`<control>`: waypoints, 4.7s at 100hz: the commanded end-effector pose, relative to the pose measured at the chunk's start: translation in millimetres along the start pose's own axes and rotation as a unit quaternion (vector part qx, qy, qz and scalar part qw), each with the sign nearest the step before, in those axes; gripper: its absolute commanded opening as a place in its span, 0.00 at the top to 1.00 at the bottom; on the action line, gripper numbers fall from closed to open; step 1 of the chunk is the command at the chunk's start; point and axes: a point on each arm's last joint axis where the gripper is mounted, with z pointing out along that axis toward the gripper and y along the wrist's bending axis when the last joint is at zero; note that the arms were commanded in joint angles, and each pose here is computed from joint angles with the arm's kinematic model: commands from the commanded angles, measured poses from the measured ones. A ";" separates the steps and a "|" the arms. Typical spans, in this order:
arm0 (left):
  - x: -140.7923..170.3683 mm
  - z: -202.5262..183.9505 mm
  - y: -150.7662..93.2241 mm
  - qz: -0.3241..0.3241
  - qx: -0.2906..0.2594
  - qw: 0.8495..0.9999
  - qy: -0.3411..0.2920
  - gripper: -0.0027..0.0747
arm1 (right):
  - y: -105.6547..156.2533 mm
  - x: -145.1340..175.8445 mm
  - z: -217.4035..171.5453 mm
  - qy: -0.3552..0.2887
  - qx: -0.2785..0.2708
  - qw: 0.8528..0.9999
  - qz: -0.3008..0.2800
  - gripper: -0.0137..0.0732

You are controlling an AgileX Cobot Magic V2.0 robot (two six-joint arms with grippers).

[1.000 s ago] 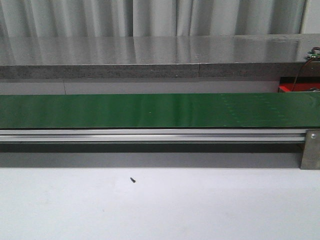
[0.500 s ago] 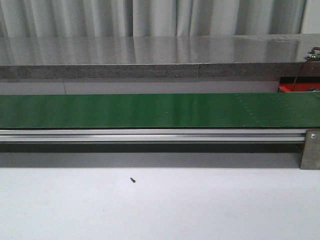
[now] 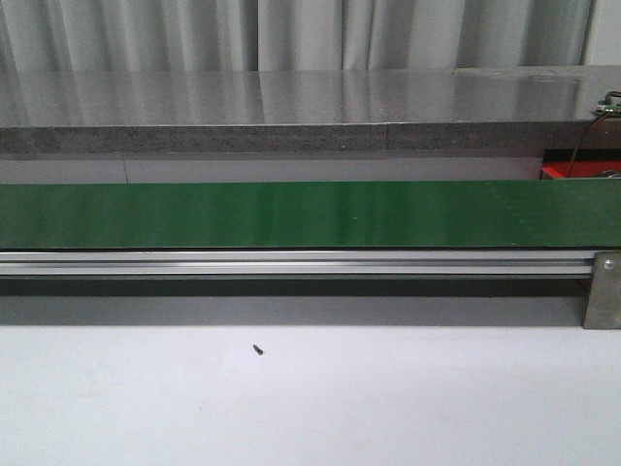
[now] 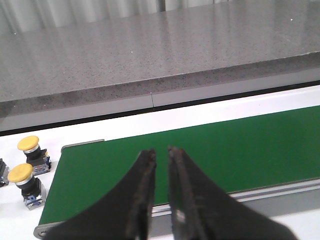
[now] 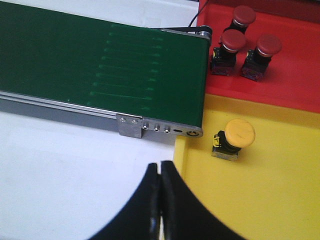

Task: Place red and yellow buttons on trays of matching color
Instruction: 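Move the left gripper over a yellow push-button on the table, then grasp the yellow push-button and carry it over the belt with the left gripper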

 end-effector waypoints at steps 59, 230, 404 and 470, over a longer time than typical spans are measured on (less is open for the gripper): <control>-59.0 35.7 47.5 -0.083 -0.105 0.991 0.020 0.26 | -1.3 -10.7 -5.8 -0.042 0.007 0.999 0.003 0.92; -5.5 276.7 227.2 -0.134 -0.173 0.919 0.328 0.33 | -1.3 -10.7 -5.8 -0.042 0.007 0.999 0.003 0.92; 29.2 299.7 233.1 -0.133 -0.175 0.916 0.336 0.80 | -1.4 -10.8 -5.8 -0.043 0.007 0.999 0.003 0.92; -77.1 233.4 160.1 -0.101 -0.112 0.932 0.330 0.88 | -1.4 -10.8 -5.8 -0.043 0.007 0.999 0.003 0.92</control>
